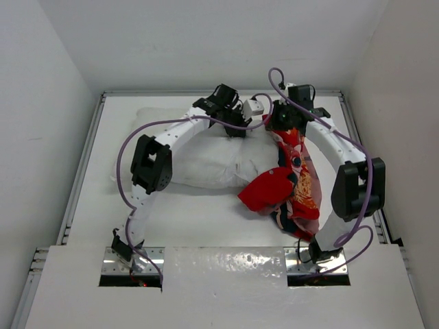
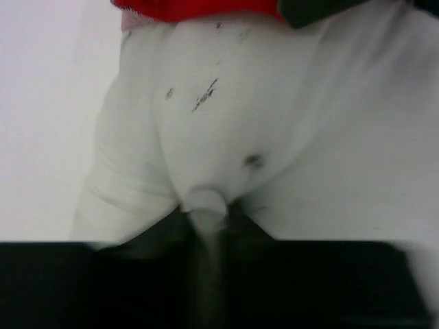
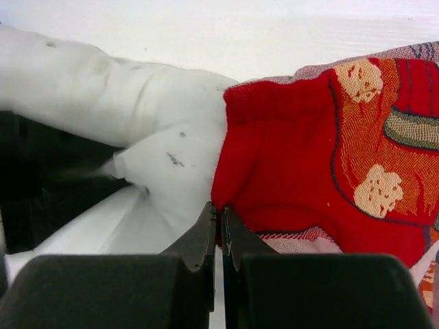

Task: Put the pillow into the pillowcase

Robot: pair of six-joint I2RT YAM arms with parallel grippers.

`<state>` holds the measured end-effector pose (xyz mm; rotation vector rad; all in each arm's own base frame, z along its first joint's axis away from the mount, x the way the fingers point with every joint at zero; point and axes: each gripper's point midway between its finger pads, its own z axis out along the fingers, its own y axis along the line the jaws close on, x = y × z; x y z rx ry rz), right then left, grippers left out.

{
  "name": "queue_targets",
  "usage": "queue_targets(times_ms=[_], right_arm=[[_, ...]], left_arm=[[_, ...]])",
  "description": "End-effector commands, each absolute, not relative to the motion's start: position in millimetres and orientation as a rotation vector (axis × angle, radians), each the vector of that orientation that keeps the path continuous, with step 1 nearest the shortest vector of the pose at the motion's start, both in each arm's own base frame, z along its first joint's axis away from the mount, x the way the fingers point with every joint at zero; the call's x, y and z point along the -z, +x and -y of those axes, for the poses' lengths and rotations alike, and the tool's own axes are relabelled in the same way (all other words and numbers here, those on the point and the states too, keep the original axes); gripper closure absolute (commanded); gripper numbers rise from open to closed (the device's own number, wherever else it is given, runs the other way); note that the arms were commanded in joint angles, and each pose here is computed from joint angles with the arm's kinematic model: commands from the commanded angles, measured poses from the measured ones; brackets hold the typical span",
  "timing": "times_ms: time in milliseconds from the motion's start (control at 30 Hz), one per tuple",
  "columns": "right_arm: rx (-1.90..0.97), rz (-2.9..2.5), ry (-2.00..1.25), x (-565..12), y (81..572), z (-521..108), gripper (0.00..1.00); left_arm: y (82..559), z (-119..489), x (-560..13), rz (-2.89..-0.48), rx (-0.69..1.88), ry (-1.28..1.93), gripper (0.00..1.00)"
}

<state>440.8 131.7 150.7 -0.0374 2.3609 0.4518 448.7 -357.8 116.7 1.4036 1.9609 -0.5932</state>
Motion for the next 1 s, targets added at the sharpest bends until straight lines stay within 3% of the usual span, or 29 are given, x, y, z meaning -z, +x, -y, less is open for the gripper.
queue_targets(times_ms=[0,133,267,467,633,733,867,933,967], right_arm=[[-0.548,-2.213,-0.038,-207.0,448.4,-145.9,1.0],[-0.579,-2.148,-0.026,-227.0,458.5,-153.4,1.0],[-0.596,-2.169,-0.026,-223.2,463.7,-158.4,1.0],[-0.665,-2.1,-0.025,-251.9,464.2,-172.8,1.0],[-0.802,-2.061,-0.07,-269.7,441.9,-221.2,1.0],[-0.861,-2.018,-0.026,-274.2,438.6,-226.3,1.0],[-0.868,-2.024,-0.028,-268.7,435.7,-236.3,1.0],[-0.911,-2.037,-0.027,-261.0,426.9,-248.4,1.0],[-0.929,-2.048,-0.024,-258.2,422.2,-253.3,1.0]], left_arm=[[452.8,358.0,-124.3,-1.929,0.554,1.396,1.0],[396.6,373.5,-134.9,-1.848,0.797,1.541,1.0],[379.5,380.7,-141.1,-1.851,0.861,1.561,1.0],[409.3,388.8,-151.1,-1.938,0.798,1.33,1.0],[452.7,402.0,-258.6,-1.723,1.098,0.997,1.0],[440.1,403.5,-304.0,-1.582,1.187,1.064,1.0],[418.8,398.1,-285.1,-1.59,1.284,1.116,1.0],[433.1,387.0,-267.1,-1.688,1.328,0.993,1.0],[462.4,370.6,-272.1,-1.666,1.297,0.896,1.0]])
